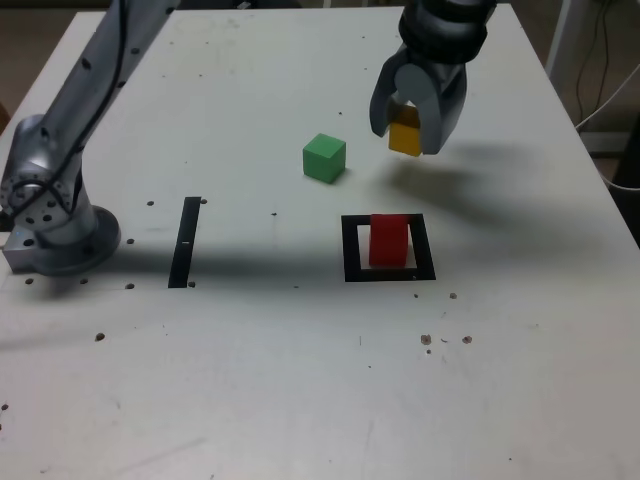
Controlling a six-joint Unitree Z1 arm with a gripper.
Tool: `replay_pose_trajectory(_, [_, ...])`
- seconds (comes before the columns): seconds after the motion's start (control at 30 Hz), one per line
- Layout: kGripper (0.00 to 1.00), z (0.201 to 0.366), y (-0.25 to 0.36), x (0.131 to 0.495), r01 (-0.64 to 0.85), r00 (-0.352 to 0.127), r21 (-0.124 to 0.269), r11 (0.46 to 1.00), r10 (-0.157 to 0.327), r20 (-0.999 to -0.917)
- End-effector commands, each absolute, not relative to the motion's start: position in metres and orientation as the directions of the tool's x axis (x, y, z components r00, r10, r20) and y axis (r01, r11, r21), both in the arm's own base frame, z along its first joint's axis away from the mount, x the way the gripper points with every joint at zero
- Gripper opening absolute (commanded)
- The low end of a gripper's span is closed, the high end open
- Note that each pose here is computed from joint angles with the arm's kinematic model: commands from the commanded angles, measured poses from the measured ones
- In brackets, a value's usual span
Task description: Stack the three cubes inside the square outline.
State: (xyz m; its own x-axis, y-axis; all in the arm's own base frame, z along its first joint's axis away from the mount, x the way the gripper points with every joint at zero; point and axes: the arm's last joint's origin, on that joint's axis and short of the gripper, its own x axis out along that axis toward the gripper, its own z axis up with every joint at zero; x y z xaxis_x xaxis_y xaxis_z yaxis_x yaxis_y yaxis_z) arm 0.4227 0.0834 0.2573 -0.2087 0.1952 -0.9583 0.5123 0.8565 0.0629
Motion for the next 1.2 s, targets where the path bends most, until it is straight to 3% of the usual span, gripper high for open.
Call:
replay_pose_trajectory(0.0, [0.36, 0.266, 0.077, 0.416, 0.501, -0.2, 0.064, 0.863, 0.188, -0.9615])
replay_pose_trajectory(0.27, [0.36, 0.286, 0.046, 0.393, 0.407, -0.188, 0.052, 0.912, 0.139, -0.9723])
replay_pose_trajectory(0.5, [0.36, 0.297, 0.017, 0.38, 0.314, -0.196, 0.047, 0.948, 0.113, -0.9739])
replay_pose_trajectory(1.17, [0.36, 0.279, -0.021, 0.381, 0.169, -0.247, 0.004, 0.986, 0.046, -0.9678])
